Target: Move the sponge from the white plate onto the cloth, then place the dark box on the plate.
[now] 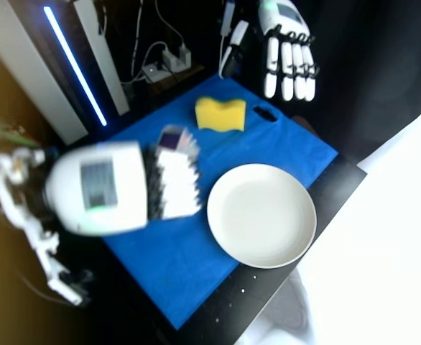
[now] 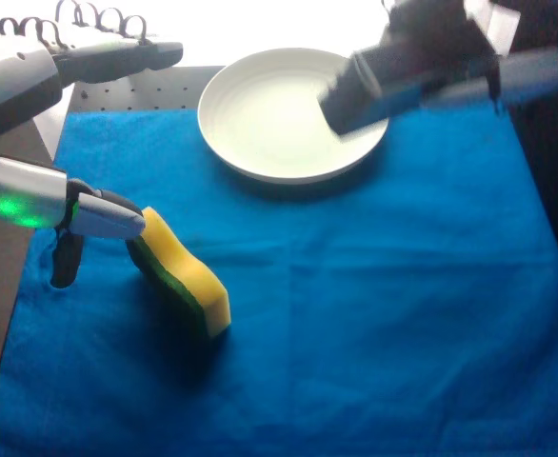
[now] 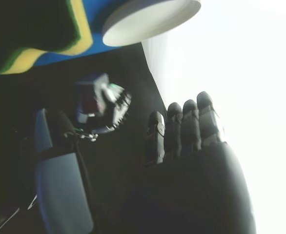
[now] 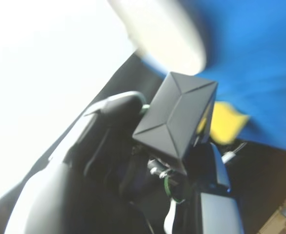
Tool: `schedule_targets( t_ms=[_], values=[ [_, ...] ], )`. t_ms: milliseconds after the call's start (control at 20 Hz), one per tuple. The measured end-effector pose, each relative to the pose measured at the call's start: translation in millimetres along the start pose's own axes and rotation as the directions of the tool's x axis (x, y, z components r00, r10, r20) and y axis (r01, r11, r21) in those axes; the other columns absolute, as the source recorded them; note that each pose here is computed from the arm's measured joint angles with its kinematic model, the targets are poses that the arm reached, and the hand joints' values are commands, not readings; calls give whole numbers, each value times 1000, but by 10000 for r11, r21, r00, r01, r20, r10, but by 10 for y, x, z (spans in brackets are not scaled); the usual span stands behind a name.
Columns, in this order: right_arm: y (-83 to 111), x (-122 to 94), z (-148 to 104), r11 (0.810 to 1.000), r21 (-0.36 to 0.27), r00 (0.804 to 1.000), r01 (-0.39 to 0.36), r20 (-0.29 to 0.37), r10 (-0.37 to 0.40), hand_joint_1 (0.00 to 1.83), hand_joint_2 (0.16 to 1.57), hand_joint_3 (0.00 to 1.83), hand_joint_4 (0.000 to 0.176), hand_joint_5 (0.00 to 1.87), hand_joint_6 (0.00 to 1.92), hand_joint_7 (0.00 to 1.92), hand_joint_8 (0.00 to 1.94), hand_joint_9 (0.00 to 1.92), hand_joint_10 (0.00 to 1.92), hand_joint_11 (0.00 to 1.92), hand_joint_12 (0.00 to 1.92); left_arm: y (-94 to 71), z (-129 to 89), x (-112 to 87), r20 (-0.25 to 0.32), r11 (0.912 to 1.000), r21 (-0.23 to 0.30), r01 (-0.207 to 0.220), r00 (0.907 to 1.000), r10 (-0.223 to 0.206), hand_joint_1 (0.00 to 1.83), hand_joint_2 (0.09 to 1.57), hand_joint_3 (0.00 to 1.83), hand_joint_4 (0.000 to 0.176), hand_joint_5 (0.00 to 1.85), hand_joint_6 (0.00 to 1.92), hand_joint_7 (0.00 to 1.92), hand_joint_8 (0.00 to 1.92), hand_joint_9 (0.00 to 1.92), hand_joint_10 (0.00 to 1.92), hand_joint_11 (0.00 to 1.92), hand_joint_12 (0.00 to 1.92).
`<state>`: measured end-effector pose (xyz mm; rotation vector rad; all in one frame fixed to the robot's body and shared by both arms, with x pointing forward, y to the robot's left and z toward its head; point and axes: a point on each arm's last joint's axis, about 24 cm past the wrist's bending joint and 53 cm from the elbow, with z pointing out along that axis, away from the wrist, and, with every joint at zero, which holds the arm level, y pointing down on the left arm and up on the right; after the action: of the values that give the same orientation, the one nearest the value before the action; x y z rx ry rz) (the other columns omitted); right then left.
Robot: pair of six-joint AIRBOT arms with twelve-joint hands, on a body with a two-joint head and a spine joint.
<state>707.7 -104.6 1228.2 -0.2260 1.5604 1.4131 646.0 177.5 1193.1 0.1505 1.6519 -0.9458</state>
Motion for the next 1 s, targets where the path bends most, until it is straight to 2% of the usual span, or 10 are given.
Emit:
schedule_targets(
  t_ms=[50, 100, 150, 200, 300, 500, 600, 700, 850, 1000],
  values=[
    [11, -63, 123, 9999, -123, 9997, 2, 239, 1, 1318, 1170, 0, 0, 841, 1107, 839, 1244, 855, 1390, 812, 1601, -17, 10, 7, 23, 10000, 61, 36, 10000, -37, 795, 820, 0, 53, 228, 2, 195, 2, 133, 5, 0, 398],
    [11, -64, 197, 9997, -211, 9994, -84, 349, 91, 1318, 1170, 0, 0, 841, 1107, 839, 1244, 855, 1390, 812, 1601, -29, 17, 15, 26, 9999, 107, 48, 10000, -48, 795, 820, 0, 53, 228, 2, 195, 2, 133, 5, 0, 398],
    [-17, -29, 346, 9986, -346, 9975, -413, 554, 431, 1351, 1150, 0, 0, 833, 1190, 847, 1183, 929, 1212, 874, 1272, -45, 26, 31, 10, 9999, 162, 60, 10000, -61, 811, 798, 0, 53, 248, 3, 218, 3, 160, 6, 0, 488],
    [-60, 48, 467, 9980, -308, 9968, -559, 556, 576, 1355, 1145, 0, 0, 822, 1240, 864, 1147, 950, 1159, 913, 1231, -56, 32, 37, 12, 9998, 206, 61, 10000, -61, 819, 792, 0, 59, 258, 3, 216, 1, 142, 8, 0, 433],
    [-126, 193, 683, 9957, -252, 9942, -896, 582, 909, 1467, 1096, 0, 0, 820, 1201, 895, 1137, 981, 1085, 874, 1238, -64, 35, 38, 27, 9997, 236, 74, 10000, -75, 794, 799, 1, 96, 255, 0, 188, 1, 86, 1, 0, 267],
    [-374, 226, 843, 9930, 439, 9906, -1101, 862, 1060, 1361, 1131, 2, 0, 867, 1193, 904, 1080, 933, 1183, 741, 1408, -125, 68, 27, 224, 9985, 505, 216, 9995, -227, 778, 844, 1, 69, 244, 1, 185, 1, 107, 5, 0, 347],
    [-555, 202, 851, 9885, 1046, 9901, -1092, 999, 988, 1495, 1116, 0, 0, 841, 1255, 887, 1137, 982, 1069, 763, 1365, -156, 84, 38, 241, 9978, 628, 213, 9994, -228, 818, 846, 0, 46, 253, 2, 182, 0, 121, 6, 0, 404],
    [-771, 215, 868, 9771, 1818, 9898, -1110, 1087, 922, 1362, 1141, 1, 0, 886, 1189, 894, 1114, 867, 1252, 643, 1457, -189, 101, 51, 276, 9968, 746, 297, 9991, -319, 822, 859, 1, 44, 247, 1, 179, 0, 139, 5, 0, 568],
    [-1051, 354, 957, 9517, 2797, 9896, -1269, 1011, 1023, 1353, 1154, 1, 0, 863, 1242, 855, 1187, 864, 1220, 638, 1320, -192, 129, 53, 358, 9959, 819, 379, 9985, -410, 859, 857, 0, 49, 233, 2, 172, 2, 152, 4, 0, 618],
    [-1074, 568, 1083, 9489, 2918, 9926, -1200, 529, 1092, 1332, 1201, 5, 0, 776, 1336, 753, 1338, 789, 1370, 668, 1430, -189, 175, 57, 488, 9940, 903, 617, 9966, -663, 818, 866, 2, 63, 236, 1, 166, 0, 127, 0, 0, 617]
  ],
)
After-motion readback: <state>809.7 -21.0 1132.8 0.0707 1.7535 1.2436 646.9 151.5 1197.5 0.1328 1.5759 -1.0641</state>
